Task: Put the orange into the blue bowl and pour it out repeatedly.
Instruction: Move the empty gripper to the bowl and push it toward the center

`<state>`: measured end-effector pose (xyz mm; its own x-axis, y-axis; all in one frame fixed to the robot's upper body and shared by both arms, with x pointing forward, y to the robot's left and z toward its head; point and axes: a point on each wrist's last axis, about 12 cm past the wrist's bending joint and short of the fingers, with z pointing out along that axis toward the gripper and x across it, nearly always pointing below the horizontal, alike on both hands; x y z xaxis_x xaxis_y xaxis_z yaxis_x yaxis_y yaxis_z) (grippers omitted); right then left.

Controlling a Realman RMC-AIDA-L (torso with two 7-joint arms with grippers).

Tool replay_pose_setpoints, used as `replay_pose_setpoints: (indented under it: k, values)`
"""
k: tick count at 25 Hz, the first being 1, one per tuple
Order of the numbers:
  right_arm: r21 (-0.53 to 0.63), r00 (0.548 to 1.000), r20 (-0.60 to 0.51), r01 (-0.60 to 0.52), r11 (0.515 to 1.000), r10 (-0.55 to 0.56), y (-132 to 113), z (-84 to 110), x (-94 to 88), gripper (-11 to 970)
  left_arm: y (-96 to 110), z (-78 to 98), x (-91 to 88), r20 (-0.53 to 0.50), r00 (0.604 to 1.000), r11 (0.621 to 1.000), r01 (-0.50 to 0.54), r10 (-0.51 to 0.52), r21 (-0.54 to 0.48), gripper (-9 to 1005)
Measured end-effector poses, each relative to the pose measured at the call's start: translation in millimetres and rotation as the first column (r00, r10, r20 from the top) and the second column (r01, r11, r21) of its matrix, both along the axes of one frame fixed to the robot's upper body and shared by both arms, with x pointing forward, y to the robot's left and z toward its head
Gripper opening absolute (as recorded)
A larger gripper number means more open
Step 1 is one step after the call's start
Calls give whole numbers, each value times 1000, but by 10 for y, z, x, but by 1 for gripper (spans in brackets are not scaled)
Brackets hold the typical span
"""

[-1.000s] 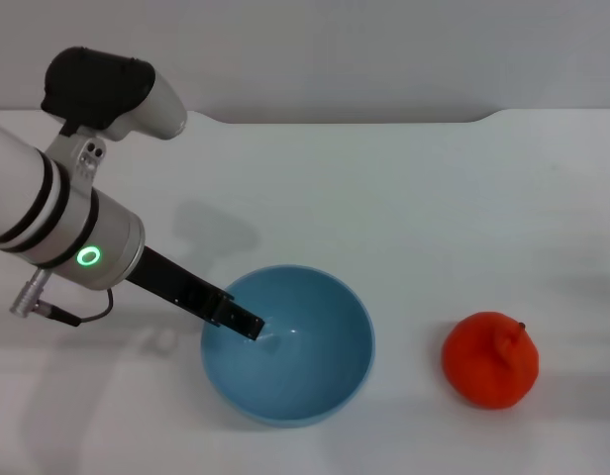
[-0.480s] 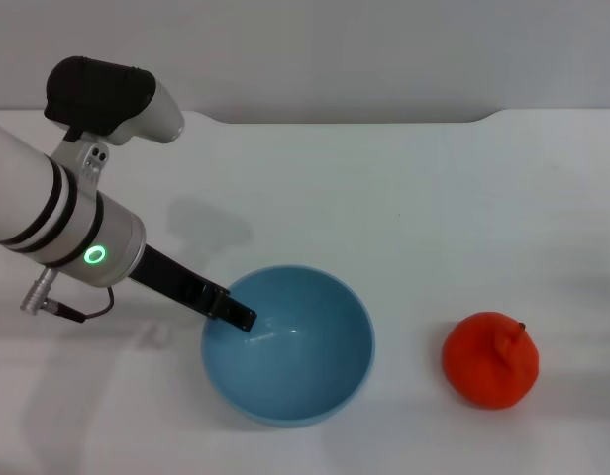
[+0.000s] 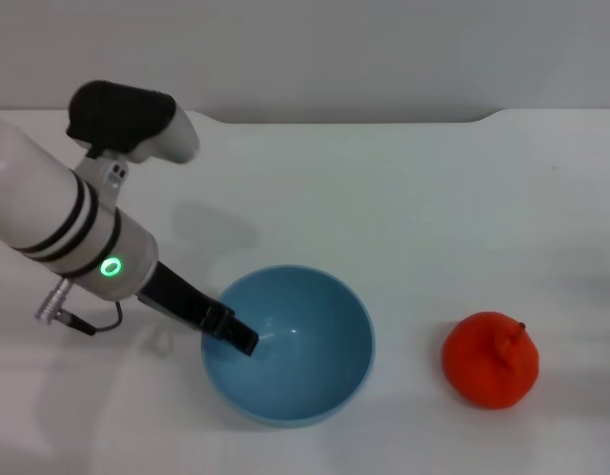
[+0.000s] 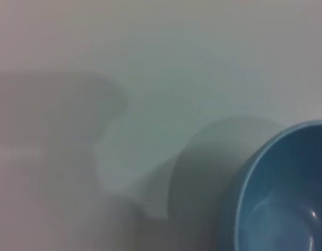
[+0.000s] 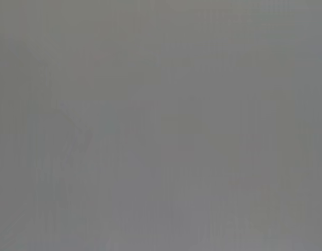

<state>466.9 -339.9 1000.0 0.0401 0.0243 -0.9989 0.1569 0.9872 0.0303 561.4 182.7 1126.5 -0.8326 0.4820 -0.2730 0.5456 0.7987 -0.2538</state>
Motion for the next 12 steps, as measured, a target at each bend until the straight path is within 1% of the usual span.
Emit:
replay_pose_setpoints:
  k: [2,6,12]
  values:
    - [0,1000,0,0,1000,0,0,1,2,500,-45,-35,-11,-5,1000,1000,21,-21,15,799]
    - [0,1000,1,0,1000,0,1,3,5,500,-63,-31,-13,-1,999,999,35,-35,16,800]
    - [0,1000,-6,-5,1000,5,9,-6,7,500,-52,-1,23,13,1000,1000,26,-26,5,609]
